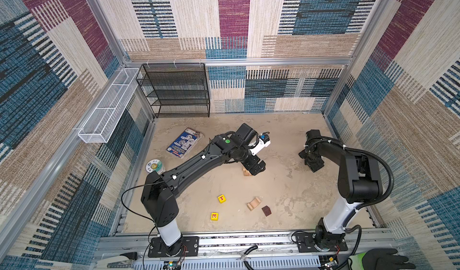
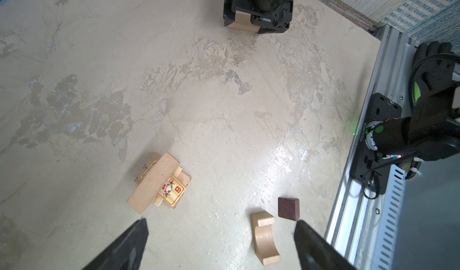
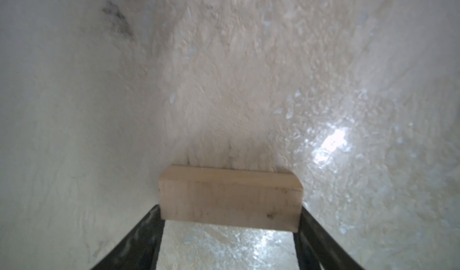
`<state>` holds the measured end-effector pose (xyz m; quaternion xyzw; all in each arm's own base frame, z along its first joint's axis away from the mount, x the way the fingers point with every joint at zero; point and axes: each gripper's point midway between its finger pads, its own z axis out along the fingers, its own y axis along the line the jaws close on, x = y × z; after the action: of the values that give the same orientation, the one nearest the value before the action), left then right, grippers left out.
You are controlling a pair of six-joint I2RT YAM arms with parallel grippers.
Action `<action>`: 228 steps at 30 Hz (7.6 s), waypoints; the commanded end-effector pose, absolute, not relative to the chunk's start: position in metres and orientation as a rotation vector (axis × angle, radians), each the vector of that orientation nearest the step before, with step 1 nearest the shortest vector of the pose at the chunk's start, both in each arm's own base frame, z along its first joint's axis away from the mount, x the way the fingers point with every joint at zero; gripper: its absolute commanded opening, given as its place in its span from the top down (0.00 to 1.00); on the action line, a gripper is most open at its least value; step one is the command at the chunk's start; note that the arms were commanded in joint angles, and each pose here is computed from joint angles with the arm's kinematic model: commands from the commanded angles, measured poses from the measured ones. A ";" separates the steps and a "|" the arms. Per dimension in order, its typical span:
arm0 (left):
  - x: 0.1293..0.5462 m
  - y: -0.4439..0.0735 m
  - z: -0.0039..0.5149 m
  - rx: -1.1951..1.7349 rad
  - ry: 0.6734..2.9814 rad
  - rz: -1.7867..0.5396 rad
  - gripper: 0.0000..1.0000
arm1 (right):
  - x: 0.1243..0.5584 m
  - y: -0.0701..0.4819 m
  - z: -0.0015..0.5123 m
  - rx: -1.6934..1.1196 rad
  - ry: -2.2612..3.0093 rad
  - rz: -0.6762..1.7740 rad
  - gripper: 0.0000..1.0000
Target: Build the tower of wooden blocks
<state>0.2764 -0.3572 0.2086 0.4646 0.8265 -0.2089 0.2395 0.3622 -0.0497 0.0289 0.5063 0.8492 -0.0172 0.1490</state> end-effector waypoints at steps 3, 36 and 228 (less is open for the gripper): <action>0.277 -0.356 0.212 1.271 2.252 -0.561 0.04 | 0.361 -0.053 0.035 1.415 2.436 -0.064 0.39; 0.318 -0.318 0.221 1.000 2.280 -0.244 0.03 | 0.346 0.033 0.099 0.910 2.491 0.182 0.55; 0.317 -0.146 0.192 0.091 2.494 -0.977 0.04 | 0.310 0.287 0.075 0.161 2.817 0.121 0.37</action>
<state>0.3178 -0.1447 0.1895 0.0269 0.9086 -0.3506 0.2253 0.3050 0.2831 0.0726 0.0576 0.9869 0.0339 0.1471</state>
